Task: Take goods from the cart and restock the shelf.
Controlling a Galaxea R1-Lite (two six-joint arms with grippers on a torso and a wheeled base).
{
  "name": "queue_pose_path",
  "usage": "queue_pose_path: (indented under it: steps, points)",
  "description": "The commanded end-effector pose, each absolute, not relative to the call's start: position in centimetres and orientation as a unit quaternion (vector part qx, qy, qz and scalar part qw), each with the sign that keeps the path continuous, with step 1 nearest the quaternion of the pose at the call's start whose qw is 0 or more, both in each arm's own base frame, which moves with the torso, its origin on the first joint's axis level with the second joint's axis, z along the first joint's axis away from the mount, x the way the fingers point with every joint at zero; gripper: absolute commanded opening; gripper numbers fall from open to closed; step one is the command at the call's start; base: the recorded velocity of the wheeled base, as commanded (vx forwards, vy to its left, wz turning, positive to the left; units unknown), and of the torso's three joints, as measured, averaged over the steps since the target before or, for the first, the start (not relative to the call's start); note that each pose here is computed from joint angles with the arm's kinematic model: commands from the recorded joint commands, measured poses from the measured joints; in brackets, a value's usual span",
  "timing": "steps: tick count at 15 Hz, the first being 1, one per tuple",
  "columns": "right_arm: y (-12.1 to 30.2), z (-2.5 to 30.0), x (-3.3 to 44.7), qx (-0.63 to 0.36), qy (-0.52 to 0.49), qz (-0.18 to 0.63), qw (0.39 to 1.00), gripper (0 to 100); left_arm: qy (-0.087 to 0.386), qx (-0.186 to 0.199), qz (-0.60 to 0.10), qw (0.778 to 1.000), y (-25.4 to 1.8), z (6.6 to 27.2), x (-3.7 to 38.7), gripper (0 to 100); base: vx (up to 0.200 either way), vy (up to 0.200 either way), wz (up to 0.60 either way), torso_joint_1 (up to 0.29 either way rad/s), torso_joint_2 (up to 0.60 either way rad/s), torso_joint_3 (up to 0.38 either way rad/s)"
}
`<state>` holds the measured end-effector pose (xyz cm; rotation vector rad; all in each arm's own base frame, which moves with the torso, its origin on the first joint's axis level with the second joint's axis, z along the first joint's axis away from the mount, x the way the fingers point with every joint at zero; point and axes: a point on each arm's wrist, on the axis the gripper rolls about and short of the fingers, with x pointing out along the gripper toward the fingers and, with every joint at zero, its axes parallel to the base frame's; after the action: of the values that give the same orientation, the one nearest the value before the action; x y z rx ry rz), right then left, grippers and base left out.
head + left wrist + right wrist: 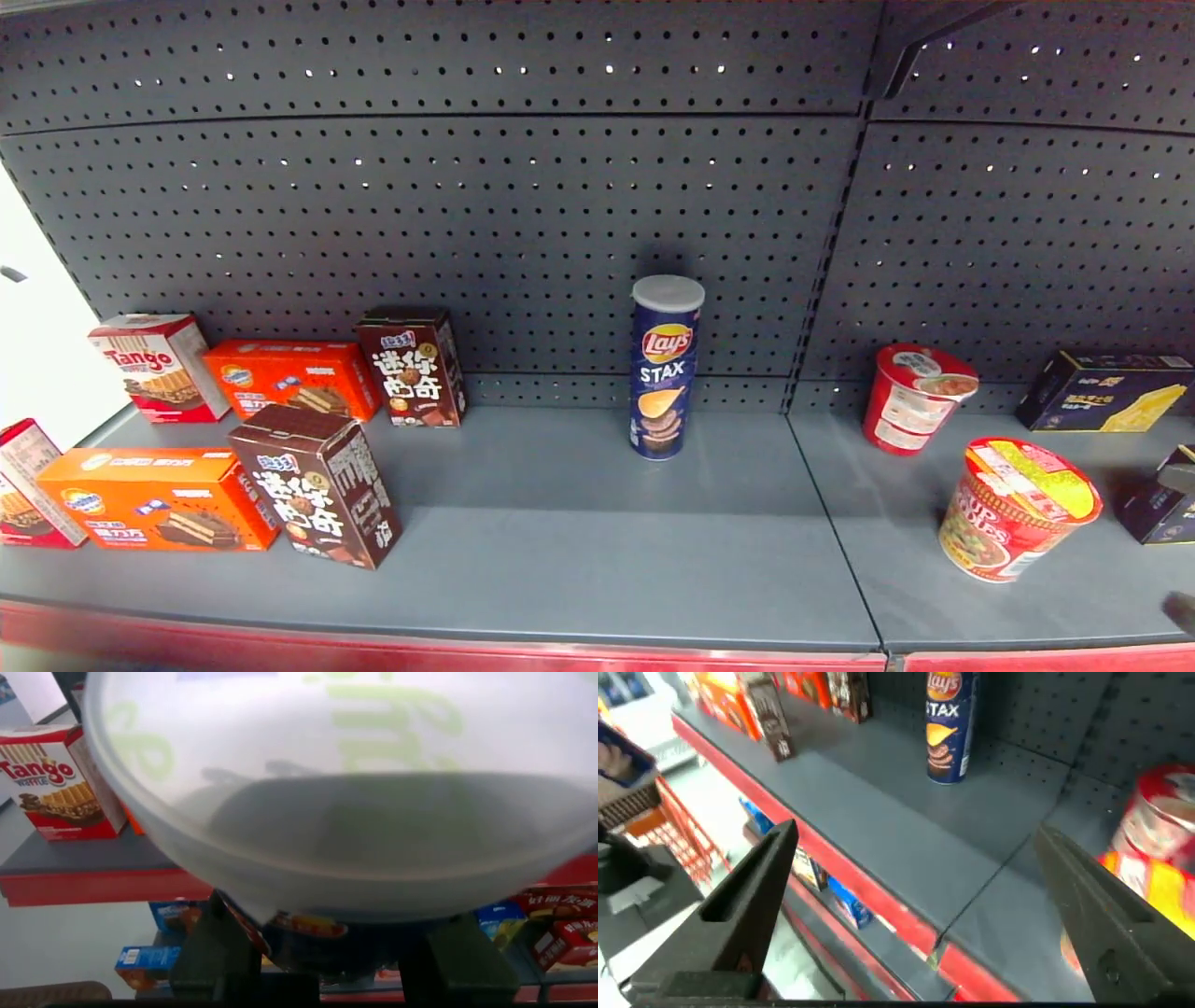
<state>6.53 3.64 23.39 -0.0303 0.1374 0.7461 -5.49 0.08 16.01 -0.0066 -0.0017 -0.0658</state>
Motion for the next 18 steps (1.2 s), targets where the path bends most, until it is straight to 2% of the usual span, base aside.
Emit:
queue_pose_path:
  steps: [1, 5, 11, 18]
  points:
    - [6.4, 22.7, 12.3, -0.04, 0.12, 0.37, 0.921, 100, 0.027, -0.004, -0.028, 0.999, 0.0, 17.3, -4.4, 0, 0.0, 0.0, 0.0, 0.0, 0.0, 0.0]
    - [9.4, 23.0, 18.4, -0.058, 0.117, 0.385, 0.914, 100, 0.047, -0.004, -0.035, 0.998, 0.0, 18.9, -3.2, 0, 0.0, 0.0, 0.0, 0.0, 0.0, 0.0]
    - [13.0, 24.7, 23.4, -0.054, 0.089, 0.447, 0.888, 100, 0.05, -0.007, -0.07, 0.996, 0.2, 18.6, -3.3, 0, 0.0, 0.0, 0.0, 0.0, 0.0, 0.0]
    - [14.6, 21.4, 29.8, -0.095, 0.037, 0.501, 0.859, 100, 0.035, -0.011, -0.09, 0.995, 0.4, 19.0, -3.6, 0, 0.0, 0.0, 0.0, 0.0, 0.0, 0.0]
